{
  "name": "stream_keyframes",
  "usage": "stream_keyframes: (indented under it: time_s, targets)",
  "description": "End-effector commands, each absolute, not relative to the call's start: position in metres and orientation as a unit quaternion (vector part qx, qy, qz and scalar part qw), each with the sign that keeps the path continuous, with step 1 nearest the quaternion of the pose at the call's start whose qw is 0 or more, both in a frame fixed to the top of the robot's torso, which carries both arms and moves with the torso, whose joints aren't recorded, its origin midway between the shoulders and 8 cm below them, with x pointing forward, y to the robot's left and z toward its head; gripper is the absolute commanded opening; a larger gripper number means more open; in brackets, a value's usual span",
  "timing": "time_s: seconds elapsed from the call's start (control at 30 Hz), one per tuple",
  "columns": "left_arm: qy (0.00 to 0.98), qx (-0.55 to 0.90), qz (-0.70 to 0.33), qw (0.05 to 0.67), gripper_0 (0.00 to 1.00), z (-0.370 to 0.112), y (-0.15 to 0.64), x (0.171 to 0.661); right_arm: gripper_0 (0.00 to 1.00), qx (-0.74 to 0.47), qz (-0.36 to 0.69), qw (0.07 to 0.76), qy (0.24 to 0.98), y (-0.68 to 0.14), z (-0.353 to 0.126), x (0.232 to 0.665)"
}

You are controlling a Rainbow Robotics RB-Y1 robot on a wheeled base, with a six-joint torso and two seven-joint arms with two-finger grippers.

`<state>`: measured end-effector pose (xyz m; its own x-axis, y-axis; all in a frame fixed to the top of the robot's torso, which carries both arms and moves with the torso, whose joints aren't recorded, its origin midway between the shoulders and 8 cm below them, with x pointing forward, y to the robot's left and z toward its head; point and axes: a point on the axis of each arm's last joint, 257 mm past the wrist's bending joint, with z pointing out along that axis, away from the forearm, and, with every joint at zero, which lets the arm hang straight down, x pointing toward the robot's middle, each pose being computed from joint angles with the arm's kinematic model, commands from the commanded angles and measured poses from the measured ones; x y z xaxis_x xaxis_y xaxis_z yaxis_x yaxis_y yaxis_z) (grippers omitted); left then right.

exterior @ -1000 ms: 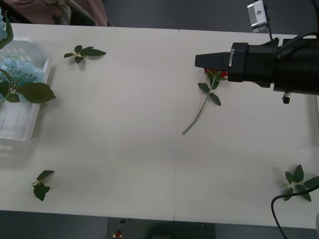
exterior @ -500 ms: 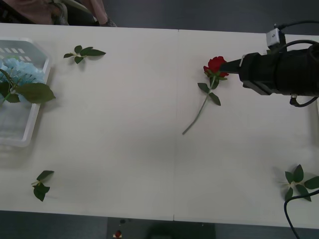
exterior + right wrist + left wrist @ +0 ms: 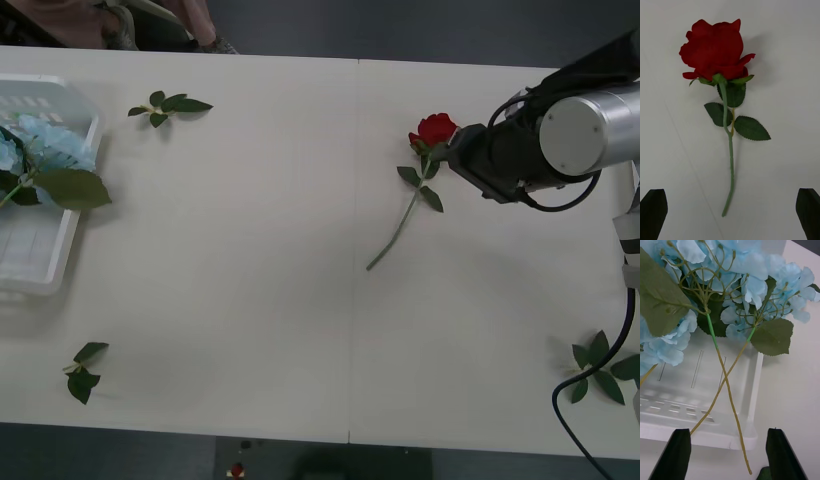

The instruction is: Put the red flowers into the right box and the blue flowers into the left box

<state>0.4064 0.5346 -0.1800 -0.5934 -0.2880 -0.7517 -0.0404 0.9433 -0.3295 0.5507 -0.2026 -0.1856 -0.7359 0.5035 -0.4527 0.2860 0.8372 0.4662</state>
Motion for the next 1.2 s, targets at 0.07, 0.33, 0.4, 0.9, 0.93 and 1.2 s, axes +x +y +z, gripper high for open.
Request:
stream_keyframes:
  time_s: [0.07,0.33,0.4,0.9,0.93,1.2]
  targets:
    - [0.875,-0.079,-0.135,0.457,0.82,-0.157,0.542,0.403,1.0,0.246,0.172,0.312,0.901,-0.204,-0.171,0.579]
    - [0.859,-0.039,-0.205,0.467,0.85,-0.109,0.513,0.395,1.0,0.248,0.141,0.326,0.901,-0.205,-0.194,0.605]
    - [0.855,0.001,-0.231,0.465,1.0,-0.089,0.485,0.402,1.0,0.249,0.139,0.33,0.9,-0.2,-0.203,0.615]
    - [0.806,0.194,-0.202,0.522,1.0,-0.114,0.276,0.462,1.0,0.227,0.107,0.352,0.901,-0.179,-0.251,0.632]
    - [0.803,0.204,-0.203,0.523,1.0,-0.114,0.266,0.461,1.0,0.227,0.107,0.354,0.901,-0.179,-0.252,0.633]
    - [0.756,0.317,-0.24,0.52,1.0,-0.121,0.148,0.42,1.0,0.223,0.094,0.354,0.903,-0.178,-0.259,0.631]
